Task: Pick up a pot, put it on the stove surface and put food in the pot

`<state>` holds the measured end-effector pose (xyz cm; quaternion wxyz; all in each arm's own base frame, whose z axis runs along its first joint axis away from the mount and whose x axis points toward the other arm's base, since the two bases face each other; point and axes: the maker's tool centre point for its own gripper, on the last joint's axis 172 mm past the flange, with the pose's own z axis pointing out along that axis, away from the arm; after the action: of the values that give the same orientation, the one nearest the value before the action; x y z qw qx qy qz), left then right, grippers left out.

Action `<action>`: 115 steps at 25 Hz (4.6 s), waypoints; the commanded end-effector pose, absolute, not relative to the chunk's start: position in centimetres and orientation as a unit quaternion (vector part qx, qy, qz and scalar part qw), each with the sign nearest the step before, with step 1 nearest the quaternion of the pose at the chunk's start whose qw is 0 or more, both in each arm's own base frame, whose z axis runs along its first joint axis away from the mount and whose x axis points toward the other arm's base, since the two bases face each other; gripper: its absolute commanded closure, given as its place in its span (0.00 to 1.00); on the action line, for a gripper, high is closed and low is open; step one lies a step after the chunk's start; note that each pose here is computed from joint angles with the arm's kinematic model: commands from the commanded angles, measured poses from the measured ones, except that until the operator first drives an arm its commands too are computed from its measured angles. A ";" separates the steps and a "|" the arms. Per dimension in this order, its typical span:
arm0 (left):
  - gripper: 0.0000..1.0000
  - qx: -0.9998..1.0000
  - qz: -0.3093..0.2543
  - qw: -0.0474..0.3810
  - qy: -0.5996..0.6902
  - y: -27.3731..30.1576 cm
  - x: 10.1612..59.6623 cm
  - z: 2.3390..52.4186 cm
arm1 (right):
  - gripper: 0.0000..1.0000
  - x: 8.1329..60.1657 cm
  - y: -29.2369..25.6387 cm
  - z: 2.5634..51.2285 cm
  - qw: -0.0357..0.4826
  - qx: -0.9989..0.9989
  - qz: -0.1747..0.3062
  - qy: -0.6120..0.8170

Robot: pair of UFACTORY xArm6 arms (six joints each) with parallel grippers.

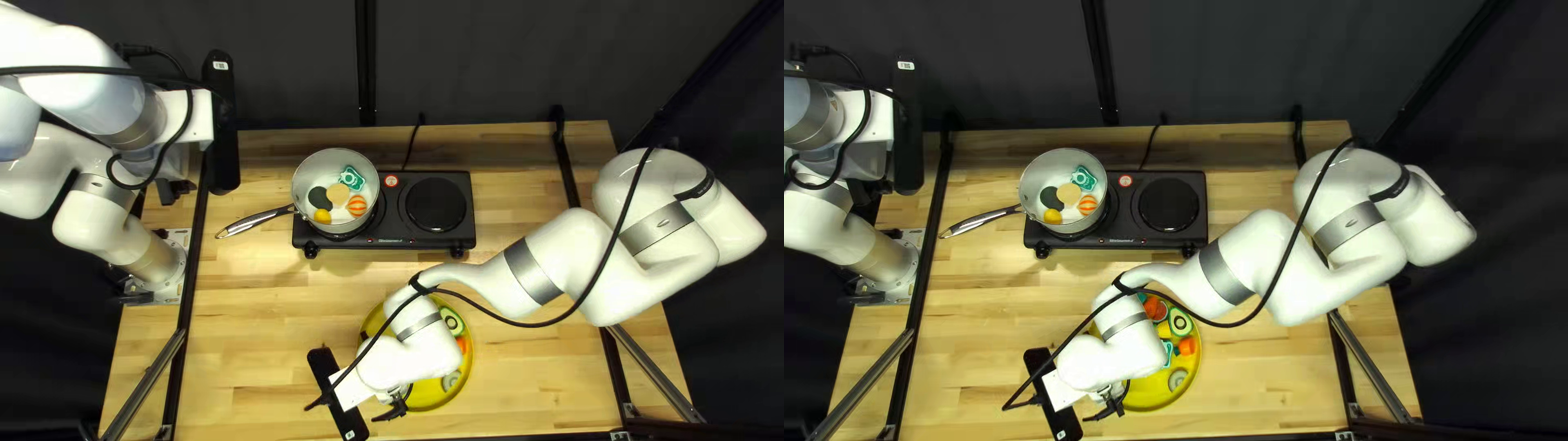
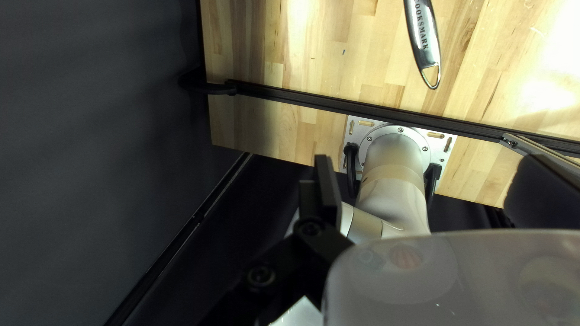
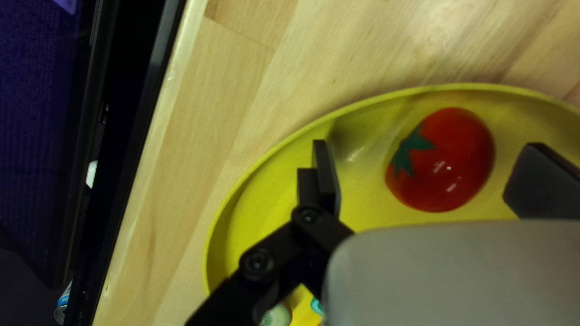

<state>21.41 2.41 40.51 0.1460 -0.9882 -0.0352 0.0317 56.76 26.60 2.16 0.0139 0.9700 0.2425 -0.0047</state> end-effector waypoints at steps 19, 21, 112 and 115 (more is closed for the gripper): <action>0.00 -0.988 0.032 0.146 -0.035 2.4 21.4 40.5 | 1.00 56.8 25.1 1.0 0.012 0.970 -0.011 0.243; 0.00 -0.988 0.032 0.146 -0.035 2.4 21.4 40.5 | 1.00 56.8 25.1 1.0 0.012 0.970 -0.011 0.243; 0.00 -0.988 0.032 0.146 -0.035 2.4 21.4 40.5 | 0.00 47.2 22.8 6.6 0.033 0.969 -0.020 0.244; 0.00 -0.988 0.032 0.146 -0.035 2.4 21.4 40.5 | 0.00 47.6 22.8 5.4 0.032 0.971 -0.022 0.235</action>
<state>21.41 2.41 40.51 0.1460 -0.9882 -0.0352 0.0317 47.24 22.74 6.17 0.0331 0.9694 0.2424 -0.0222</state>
